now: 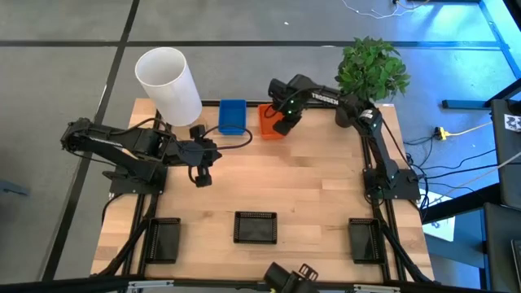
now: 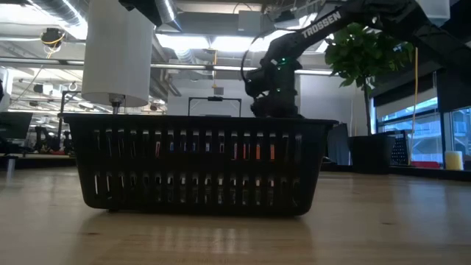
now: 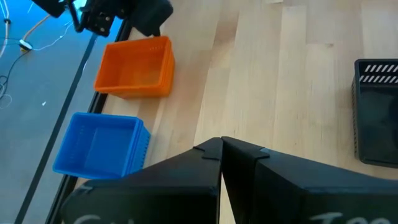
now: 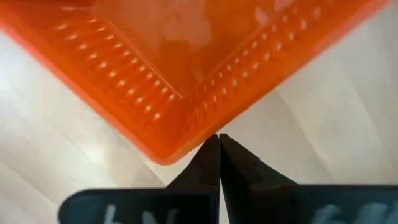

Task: Stack baskets by color
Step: Adjust the orange baskets on the table, then move the left black basket to the middle left of the table

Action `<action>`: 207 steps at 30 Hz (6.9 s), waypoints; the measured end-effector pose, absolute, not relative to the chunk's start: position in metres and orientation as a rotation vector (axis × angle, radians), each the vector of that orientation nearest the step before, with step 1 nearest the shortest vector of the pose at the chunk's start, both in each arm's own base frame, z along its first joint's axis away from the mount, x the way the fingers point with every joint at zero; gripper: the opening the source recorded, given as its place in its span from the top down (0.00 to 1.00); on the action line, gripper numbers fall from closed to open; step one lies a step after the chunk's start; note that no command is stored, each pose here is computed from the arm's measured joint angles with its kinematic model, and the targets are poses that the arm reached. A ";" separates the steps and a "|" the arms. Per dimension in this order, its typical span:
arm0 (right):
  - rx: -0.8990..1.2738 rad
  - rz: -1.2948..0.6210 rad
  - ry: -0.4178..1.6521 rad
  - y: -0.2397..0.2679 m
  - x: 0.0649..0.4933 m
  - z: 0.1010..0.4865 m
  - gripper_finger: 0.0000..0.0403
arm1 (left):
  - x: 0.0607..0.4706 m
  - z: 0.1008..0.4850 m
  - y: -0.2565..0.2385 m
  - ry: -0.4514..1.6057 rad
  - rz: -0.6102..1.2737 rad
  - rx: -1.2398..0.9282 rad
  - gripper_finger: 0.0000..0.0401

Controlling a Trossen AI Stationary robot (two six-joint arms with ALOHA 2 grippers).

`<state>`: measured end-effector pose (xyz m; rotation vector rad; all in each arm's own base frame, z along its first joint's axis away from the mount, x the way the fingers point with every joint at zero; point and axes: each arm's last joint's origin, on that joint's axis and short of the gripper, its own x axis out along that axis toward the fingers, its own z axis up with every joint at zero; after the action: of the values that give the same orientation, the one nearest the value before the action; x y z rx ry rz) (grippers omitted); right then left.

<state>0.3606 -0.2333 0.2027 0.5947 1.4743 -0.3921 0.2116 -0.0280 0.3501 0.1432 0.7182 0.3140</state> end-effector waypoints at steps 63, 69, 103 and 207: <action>0.119 -0.010 0.903 0.009 0.358 0.413 1.00 | 0.179 0.286 -0.126 1.562 0.189 -0.406 0.72; 0.099 0.035 0.902 0.026 0.356 0.414 1.00 | 0.179 0.272 -0.144 1.607 0.182 -0.306 0.72; 0.137 0.128 0.919 0.042 0.354 0.413 1.00 | 0.172 0.199 -0.177 1.728 0.318 -0.204 0.72; -0.069 -0.102 0.911 0.028 0.312 0.439 1.00 | 0.281 0.187 0.076 1.531 0.069 0.139 1.00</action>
<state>0.3123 0.0285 0.4390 -0.0692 0.9110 -0.1015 0.2810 0.0760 0.1871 0.1388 1.5307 0.0686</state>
